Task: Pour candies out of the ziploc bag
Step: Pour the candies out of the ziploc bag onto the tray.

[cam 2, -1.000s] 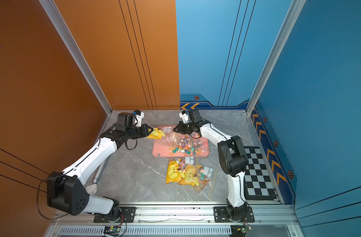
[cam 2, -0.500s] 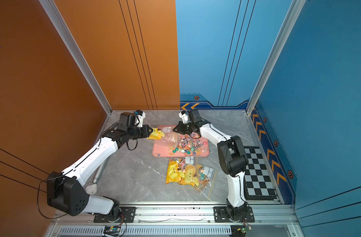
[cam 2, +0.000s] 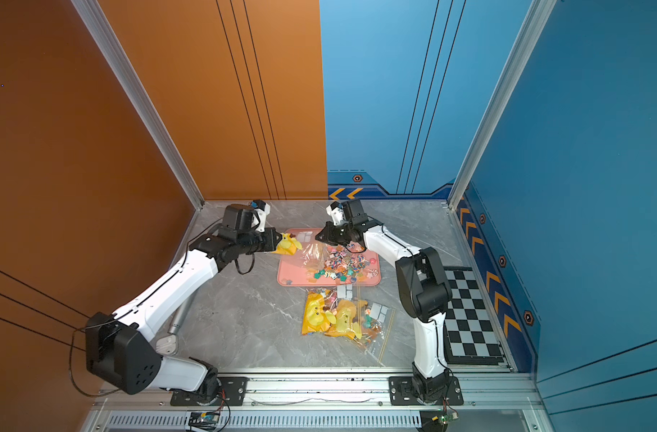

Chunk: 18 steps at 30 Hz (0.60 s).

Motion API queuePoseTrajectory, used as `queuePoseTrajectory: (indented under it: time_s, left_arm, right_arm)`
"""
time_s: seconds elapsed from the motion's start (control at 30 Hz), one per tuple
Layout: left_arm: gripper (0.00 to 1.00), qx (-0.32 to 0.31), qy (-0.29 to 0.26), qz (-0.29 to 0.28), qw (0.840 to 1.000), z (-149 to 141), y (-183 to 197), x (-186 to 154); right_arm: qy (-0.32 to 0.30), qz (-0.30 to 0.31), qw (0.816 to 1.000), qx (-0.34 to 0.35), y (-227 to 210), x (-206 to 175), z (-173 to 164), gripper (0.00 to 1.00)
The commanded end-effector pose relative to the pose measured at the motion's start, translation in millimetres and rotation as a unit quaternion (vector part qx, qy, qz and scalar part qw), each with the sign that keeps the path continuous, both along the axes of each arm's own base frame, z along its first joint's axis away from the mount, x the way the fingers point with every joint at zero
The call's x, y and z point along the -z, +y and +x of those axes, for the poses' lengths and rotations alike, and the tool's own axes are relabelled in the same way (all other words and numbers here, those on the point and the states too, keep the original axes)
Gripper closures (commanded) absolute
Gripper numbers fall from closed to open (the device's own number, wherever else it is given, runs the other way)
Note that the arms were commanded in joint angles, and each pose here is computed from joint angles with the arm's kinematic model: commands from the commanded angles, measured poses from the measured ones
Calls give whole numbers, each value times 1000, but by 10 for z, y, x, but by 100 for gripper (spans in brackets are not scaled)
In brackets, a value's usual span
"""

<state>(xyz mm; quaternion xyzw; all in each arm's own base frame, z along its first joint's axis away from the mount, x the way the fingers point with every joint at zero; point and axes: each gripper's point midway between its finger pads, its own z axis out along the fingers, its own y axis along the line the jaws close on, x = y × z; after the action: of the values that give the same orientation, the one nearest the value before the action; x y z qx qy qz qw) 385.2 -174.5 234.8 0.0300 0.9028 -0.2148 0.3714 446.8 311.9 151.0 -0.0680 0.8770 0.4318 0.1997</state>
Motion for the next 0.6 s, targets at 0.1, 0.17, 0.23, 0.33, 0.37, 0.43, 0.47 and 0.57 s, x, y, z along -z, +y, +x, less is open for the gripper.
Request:
queuePoseTrajectory:
  time_s: [0.1, 0.17, 0.23, 0.33, 0.37, 0.43, 0.47, 0.57]
  left_arm:
    - [98, -23, -60, 23, 998, 62, 102, -450]
    - [98, -20, -48, 32, 998, 42, 70, -318]
    - [96, -14, -27, 38, 999, 19, 24, -134]
    - [93, -9, -29, 30, 999, 14, -13, -179]
    - [92, -10, -39, 28, 999, 17, -15, -267]
    - [90, -14, -54, 26, 998, 30, -11, -394]
    - [89, -12, -56, 28, 998, 31, -28, -402]
    - [89, -6, -39, 41, 998, 28, -71, -224]
  right_arm:
    - [12, -37, 998, 47, -239, 175, 92, 100]
    - [22, -36, 998, 48, -243, 275, 77, 100]
    - [30, -32, 998, 47, -229, 347, 58, 100]
    - [27, -26, 998, 47, -216, 295, 70, 100]
    - [23, -24, 998, 48, -213, 258, 78, 100]
    - [17, -22, 998, 49, -209, 204, 96, 100]
    - [17, -22, 998, 50, -210, 213, 100, 100]
    - [25, -21, 998, 50, -205, 297, 93, 100]
